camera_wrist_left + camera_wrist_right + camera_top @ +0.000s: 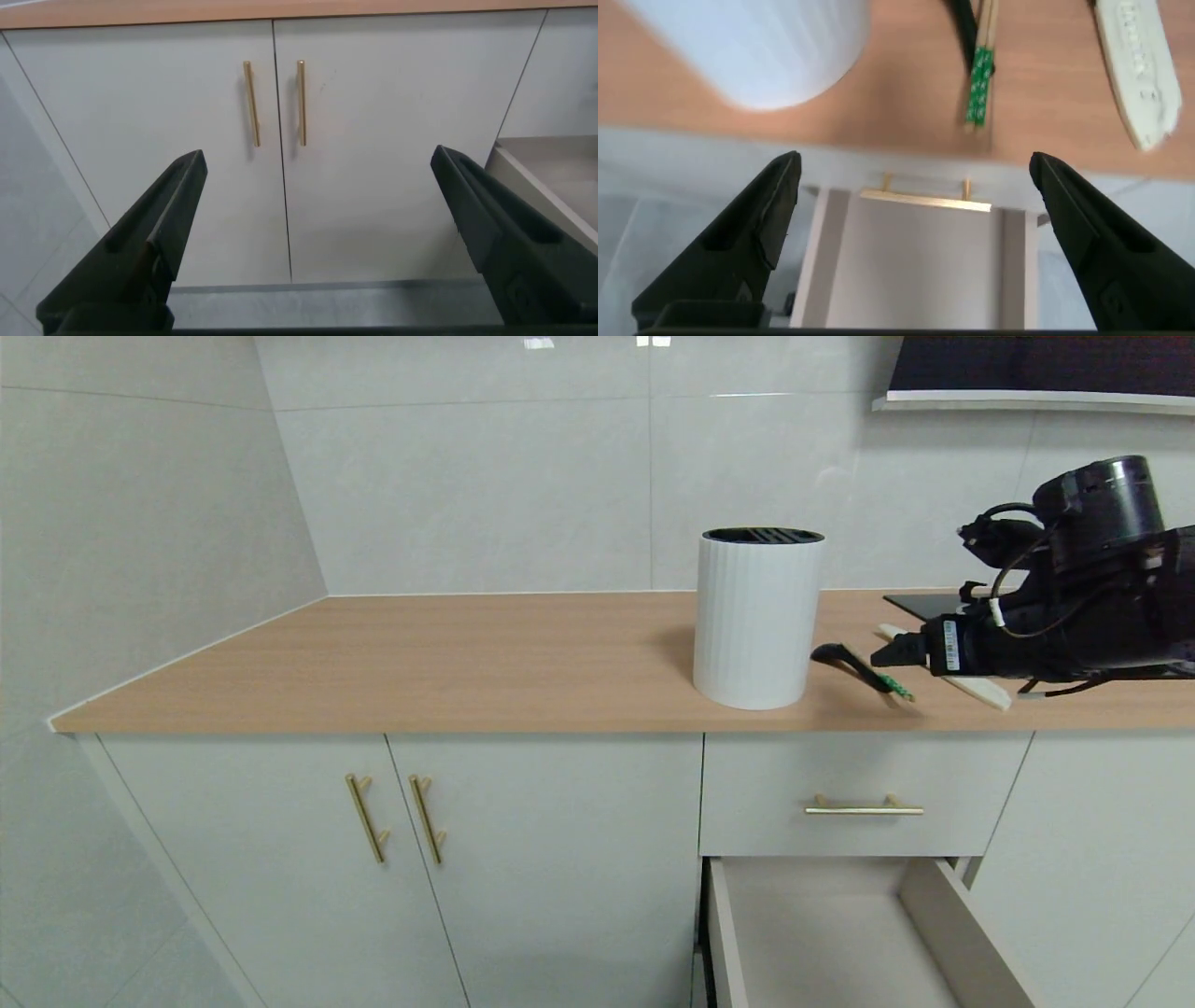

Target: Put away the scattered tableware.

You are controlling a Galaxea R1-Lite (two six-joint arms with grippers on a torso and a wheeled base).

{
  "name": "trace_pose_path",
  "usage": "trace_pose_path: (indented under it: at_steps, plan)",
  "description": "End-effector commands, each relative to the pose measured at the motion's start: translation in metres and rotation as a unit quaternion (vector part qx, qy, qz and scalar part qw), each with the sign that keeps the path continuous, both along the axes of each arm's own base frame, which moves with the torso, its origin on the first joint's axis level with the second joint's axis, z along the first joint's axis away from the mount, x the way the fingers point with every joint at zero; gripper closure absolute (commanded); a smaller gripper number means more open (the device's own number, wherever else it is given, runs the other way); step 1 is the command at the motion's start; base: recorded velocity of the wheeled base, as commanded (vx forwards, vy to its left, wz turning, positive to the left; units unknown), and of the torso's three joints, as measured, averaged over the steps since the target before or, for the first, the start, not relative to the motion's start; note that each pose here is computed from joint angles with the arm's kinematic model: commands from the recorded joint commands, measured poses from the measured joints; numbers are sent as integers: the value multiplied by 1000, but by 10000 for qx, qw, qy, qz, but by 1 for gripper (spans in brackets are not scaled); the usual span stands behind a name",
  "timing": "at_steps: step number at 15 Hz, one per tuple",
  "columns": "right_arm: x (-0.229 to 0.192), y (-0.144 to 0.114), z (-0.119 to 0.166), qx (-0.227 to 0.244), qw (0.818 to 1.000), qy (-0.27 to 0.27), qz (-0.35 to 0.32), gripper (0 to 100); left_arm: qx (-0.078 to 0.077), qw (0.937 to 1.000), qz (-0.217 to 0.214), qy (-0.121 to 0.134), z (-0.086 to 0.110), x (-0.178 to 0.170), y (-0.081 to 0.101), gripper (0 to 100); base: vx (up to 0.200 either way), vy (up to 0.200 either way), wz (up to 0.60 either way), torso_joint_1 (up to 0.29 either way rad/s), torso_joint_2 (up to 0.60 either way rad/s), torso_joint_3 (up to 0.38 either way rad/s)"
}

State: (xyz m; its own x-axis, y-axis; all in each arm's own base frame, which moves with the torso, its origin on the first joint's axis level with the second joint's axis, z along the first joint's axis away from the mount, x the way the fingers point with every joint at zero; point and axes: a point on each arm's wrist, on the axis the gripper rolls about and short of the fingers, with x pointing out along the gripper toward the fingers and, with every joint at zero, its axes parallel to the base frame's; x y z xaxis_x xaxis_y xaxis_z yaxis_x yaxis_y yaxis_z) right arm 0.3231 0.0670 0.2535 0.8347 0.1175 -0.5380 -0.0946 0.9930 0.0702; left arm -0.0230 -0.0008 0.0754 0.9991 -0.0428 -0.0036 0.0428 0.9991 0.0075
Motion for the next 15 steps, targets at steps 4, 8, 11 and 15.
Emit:
trace_pose_path:
  at_steps: [4, 8, 11, 15]
  plan:
    - [63, -11, -53, -146, 9977, 524, -415, 0, 0, 10000, -1, 5, 0, 0, 0, 0, 0, 0, 0, 0, 0, 0]
    - [79, -18, -64, -232, 9967, 402, -661, 0, 0, 10000, -1, 5, 0, 0, 0, 0, 0, 0, 0, 0, 0, 0]
    - [80, -18, -65, -230, 9966, 401, -680, 0, 0, 10000, -1, 5, 0, 0, 0, 0, 0, 0, 0, 0, 0, 0]
    - [80, -18, -65, -234, 9966, 409, -669, 100, 0, 10000, -1, 5, 0, 0, 0, 0, 0, 0, 0, 0, 0, 0]
